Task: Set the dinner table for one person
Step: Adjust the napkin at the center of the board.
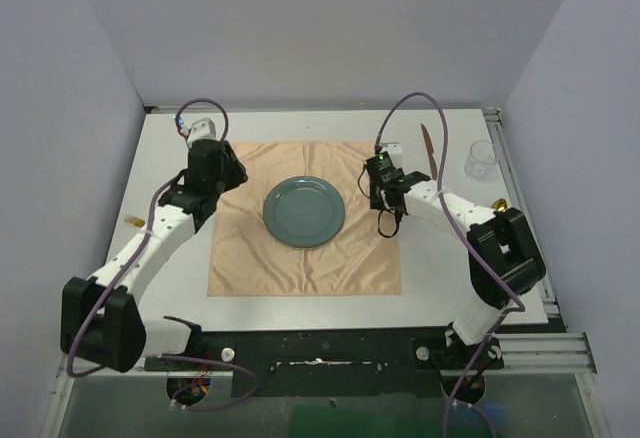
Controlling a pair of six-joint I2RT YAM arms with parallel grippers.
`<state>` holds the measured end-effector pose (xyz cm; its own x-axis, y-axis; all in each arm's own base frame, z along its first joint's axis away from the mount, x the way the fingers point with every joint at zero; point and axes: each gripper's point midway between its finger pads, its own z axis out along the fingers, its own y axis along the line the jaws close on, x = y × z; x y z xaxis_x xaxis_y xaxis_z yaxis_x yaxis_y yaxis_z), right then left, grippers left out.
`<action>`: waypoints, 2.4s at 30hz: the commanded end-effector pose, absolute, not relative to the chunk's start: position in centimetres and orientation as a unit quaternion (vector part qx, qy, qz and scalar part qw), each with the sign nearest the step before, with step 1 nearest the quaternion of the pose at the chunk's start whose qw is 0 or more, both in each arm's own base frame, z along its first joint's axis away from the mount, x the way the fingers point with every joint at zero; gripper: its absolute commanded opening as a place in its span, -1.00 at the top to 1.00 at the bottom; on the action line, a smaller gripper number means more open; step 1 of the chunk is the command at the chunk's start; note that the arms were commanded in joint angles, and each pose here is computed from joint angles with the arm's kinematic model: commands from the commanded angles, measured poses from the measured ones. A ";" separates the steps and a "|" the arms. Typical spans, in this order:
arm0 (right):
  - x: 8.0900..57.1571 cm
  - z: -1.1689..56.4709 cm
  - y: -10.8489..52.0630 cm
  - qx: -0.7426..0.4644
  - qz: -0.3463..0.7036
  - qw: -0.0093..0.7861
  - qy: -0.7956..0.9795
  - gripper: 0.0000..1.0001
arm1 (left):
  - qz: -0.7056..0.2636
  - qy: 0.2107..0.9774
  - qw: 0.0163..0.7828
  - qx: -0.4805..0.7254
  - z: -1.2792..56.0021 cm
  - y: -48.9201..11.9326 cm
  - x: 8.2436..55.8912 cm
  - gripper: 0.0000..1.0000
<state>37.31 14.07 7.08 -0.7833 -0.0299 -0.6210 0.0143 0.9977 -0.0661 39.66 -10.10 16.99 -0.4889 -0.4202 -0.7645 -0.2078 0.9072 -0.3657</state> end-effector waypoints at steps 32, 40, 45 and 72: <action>38.1 4.0 11.3 0.060 -0.107 0.335 0.934 0.40 | -0.035 0.877 0.443 -0.182 15.2 -7.1 31.2 0.26; 38.7 3.7 12.5 0.051 -0.077 0.334 0.938 0.34 | -0.023 0.880 0.437 -0.187 14.3 -6.7 31.0 0.27; 38.1 3.2 12.1 0.049 -0.081 0.327 0.940 0.34 | -0.019 0.880 0.435 -0.189 14.0 -6.5 30.9 0.26; 35.3 -2.3 9.9 0.078 -0.065 0.273 0.957 1.00 | -0.010 0.883 0.427 -0.196 13.4 -6.1 30.1 0.27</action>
